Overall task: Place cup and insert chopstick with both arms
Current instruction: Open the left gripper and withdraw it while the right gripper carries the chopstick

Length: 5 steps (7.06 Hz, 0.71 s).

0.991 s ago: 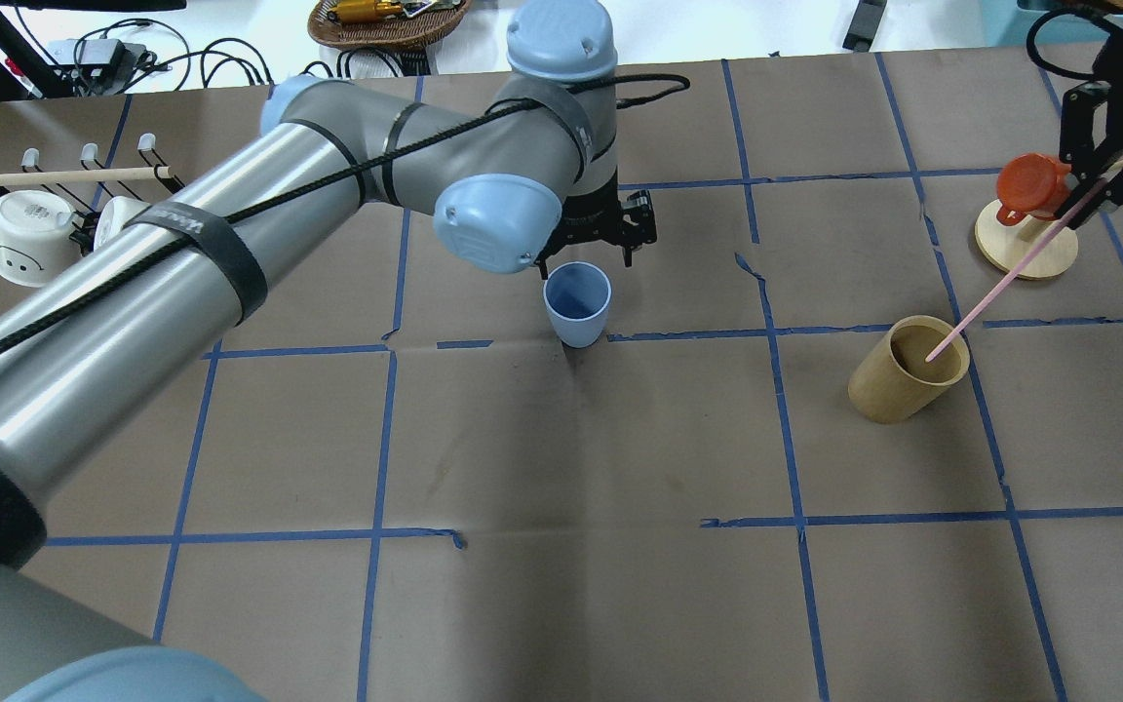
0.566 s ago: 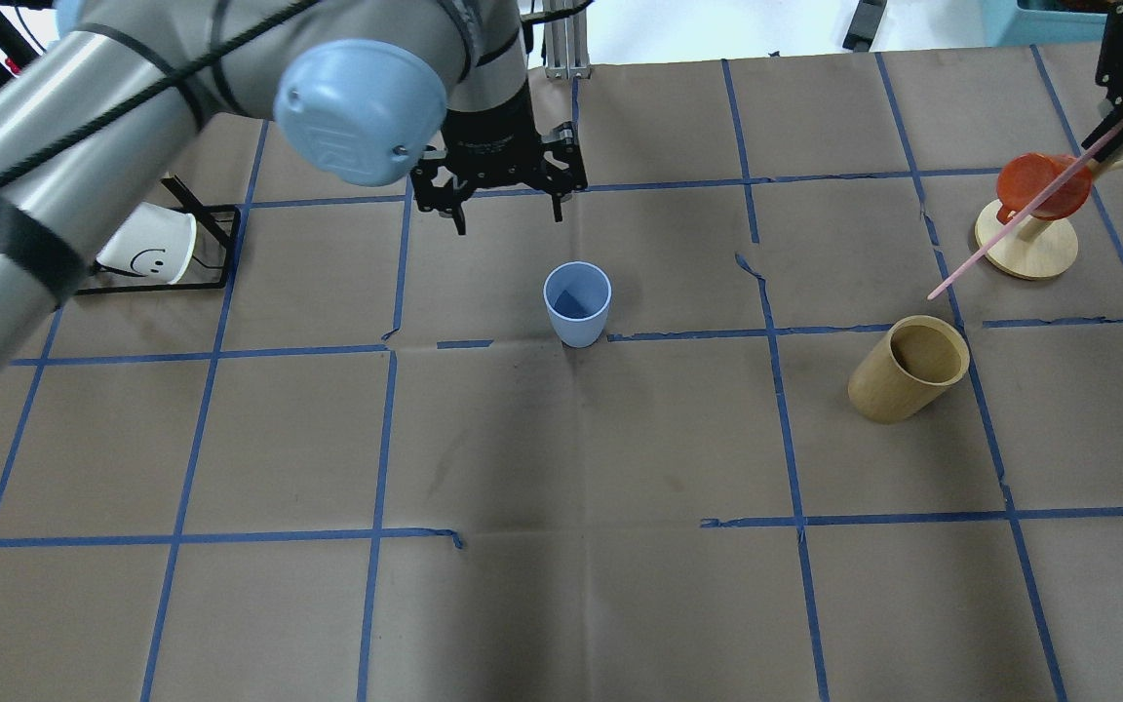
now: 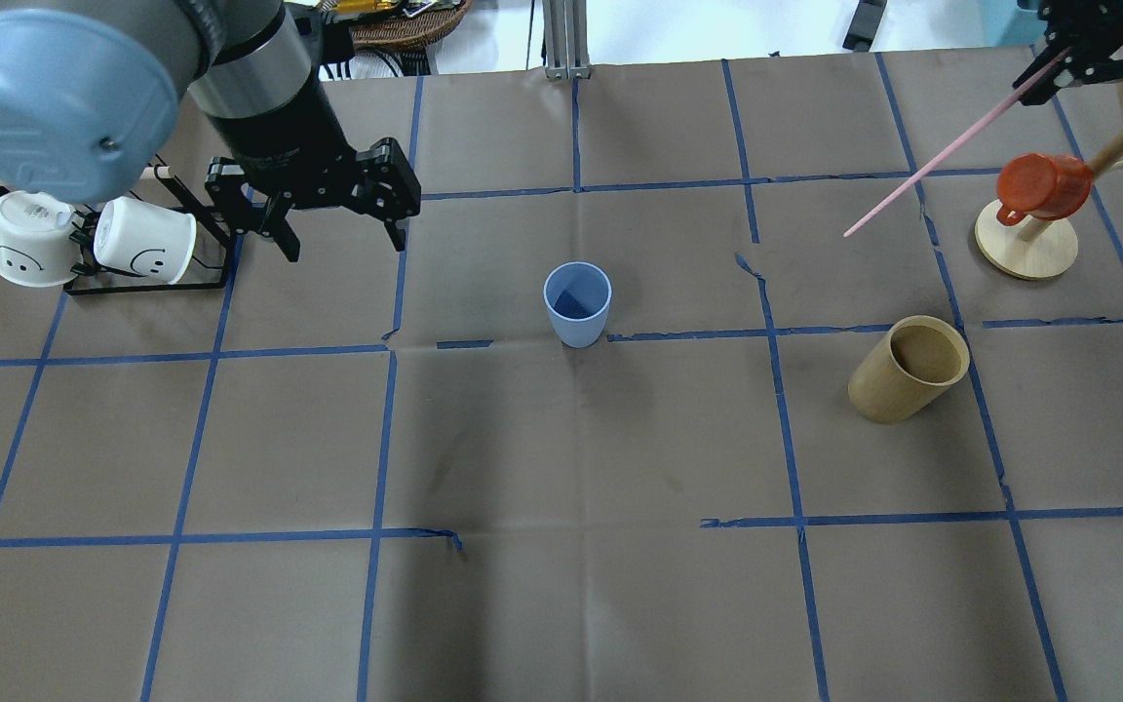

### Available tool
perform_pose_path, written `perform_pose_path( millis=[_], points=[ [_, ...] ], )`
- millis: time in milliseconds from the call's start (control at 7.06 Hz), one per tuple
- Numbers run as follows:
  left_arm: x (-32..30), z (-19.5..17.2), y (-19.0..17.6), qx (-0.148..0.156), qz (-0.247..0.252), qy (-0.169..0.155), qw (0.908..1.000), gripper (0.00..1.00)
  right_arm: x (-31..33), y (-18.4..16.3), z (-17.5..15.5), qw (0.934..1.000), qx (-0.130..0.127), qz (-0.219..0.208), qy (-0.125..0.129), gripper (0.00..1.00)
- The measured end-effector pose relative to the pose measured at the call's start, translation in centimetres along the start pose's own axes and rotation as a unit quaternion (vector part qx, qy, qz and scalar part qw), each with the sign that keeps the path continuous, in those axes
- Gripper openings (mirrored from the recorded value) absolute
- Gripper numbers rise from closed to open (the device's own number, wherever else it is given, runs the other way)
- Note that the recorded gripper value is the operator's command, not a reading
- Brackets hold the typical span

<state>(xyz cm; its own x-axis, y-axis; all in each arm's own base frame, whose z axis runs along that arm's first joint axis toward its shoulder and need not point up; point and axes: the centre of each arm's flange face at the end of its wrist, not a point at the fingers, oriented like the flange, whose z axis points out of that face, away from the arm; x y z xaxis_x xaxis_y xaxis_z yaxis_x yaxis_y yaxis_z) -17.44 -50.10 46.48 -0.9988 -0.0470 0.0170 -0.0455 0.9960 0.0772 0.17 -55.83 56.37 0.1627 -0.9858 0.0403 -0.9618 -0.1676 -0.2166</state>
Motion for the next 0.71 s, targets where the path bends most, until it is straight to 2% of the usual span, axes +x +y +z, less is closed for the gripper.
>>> perform_pose_path(
  millis=[142,425,708],
  points=[
    [-0.9,0.2,1.1,-0.001,0.004,-0.001,1.0000,1.00,0.8,-3.8,0.7,0.9998,-0.003,0.021,0.003,0.08],
    [-1.5,-0.1,1.8,0.002,0.007,-0.010,0.9999,1.00,2.5,-11.8,2.6,0.9985,-0.015,0.047,0.024,0.08],
    [-1.6,-0.3,1.9,0.004,0.007,-0.015,0.9999,1.00,3.8,-18.9,5.6,0.9943,-0.054,0.083,0.042,0.09]
  ],
)
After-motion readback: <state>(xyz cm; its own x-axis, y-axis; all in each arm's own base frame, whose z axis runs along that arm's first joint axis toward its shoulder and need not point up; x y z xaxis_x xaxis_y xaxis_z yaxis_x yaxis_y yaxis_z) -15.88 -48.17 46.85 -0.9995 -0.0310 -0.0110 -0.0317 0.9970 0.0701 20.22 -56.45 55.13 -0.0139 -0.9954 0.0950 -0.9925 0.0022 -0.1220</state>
